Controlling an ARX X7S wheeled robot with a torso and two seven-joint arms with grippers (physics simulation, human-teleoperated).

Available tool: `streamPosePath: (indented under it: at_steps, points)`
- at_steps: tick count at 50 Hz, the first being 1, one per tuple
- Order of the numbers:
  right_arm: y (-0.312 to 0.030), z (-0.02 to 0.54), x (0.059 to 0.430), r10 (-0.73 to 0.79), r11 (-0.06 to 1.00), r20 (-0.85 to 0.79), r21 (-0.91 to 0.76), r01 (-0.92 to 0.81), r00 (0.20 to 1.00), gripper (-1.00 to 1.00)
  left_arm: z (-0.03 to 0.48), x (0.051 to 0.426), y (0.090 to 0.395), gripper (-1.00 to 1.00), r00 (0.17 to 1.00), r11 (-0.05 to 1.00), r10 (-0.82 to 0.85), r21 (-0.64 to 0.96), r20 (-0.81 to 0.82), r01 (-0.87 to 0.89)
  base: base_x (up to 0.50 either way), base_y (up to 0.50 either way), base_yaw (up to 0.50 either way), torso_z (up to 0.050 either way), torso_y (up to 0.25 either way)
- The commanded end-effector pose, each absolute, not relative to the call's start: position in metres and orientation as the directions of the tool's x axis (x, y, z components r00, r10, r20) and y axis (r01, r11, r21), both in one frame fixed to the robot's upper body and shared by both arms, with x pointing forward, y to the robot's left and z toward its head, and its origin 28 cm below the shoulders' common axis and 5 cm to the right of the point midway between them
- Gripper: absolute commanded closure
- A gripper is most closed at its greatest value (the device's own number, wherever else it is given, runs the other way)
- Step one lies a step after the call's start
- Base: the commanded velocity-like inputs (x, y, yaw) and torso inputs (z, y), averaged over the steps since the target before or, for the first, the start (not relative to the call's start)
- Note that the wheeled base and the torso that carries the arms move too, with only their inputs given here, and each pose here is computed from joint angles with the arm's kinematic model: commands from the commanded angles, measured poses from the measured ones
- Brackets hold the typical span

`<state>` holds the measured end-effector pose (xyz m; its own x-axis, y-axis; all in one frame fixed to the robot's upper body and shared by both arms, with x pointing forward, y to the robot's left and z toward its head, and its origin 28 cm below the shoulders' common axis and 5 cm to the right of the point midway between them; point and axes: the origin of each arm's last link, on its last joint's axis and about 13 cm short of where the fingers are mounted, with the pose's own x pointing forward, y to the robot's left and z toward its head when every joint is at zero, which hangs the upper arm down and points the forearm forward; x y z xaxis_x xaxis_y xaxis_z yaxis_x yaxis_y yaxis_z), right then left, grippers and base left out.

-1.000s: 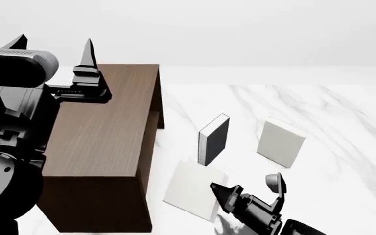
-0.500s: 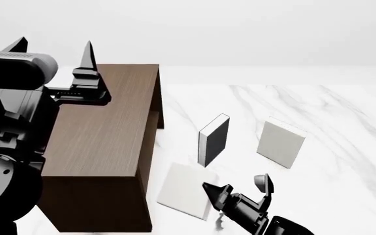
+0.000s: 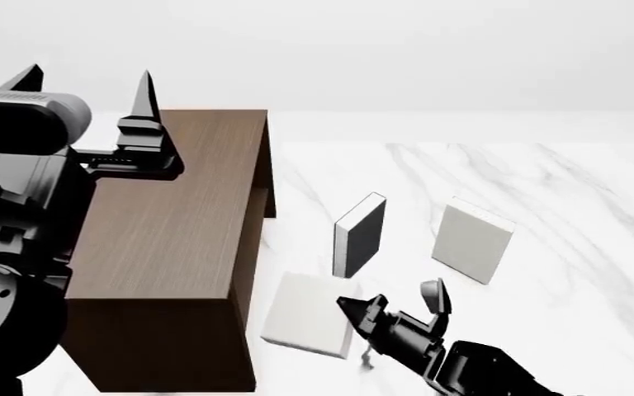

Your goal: Pick up the book on the right and place it under the cabinet shelf.

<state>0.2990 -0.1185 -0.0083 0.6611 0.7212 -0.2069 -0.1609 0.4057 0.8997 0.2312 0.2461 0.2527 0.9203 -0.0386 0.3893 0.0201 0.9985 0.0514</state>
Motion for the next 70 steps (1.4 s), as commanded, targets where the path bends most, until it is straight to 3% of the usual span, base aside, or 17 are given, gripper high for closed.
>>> streamPosePath:
  at_steps: [1, 35, 46, 59, 60, 70]
  points:
    - [-0.089, -0.039, 0.295, 0.685, 0.502, -0.255, 0.844, -0.188, 0.683, 1.00, 0.254, 0.231, 0.247, -1.00, 0.919, 0.998, -0.039, 0.051, 0.392, 0.021, 0.03, 0.01, 0.04, -0.015, 0.000]
    - [-0.076, -0.050, 0.282, 0.680, 0.583, -0.399, 0.803, -0.124, 0.614, 1.00, 0.259, 0.229, 0.248, -1.00, 0.914, 0.999, -0.039, 0.048, 0.403, 0.021, 0.02, 0.01, 0.04, -0.013, 0.000]
    - [-0.074, -0.044, 0.290, 0.610, 0.727, -0.528, 0.669, -0.152, 0.591, 1.00, 0.257, 0.231, 0.247, -1.00, 0.916, 0.999, -0.041, 0.049, 0.399, 0.023, 0.01, 0.01, 0.03, -0.012, 0.000]
    - [-0.072, -0.040, 0.295, 0.596, 0.749, -0.536, 0.640, -0.173, 0.598, 1.00, 0.256, 0.230, 0.248, -1.00, 0.917, 0.999, -0.038, 0.046, 0.397, 0.022, 0.01, 0.01, 0.03, -0.012, 0.000]
    - [-0.072, -0.040, 0.296, 0.594, 0.749, -0.536, 0.640, -0.171, 0.599, -1.00, 0.256, 0.230, 0.248, -1.00, 0.917, 0.999, -0.038, 0.046, 0.397, 0.021, 0.01, 0.01, 0.02, -0.013, 0.000]
    - [-0.073, -0.040, 0.296, 0.591, 0.752, -0.535, 0.637, -0.171, 0.603, -1.00, 0.255, 0.231, 0.248, -1.00, 0.917, 0.999, -0.038, 0.043, 0.396, 0.023, 0.00, 0.00, 0.00, -0.013, 0.000]
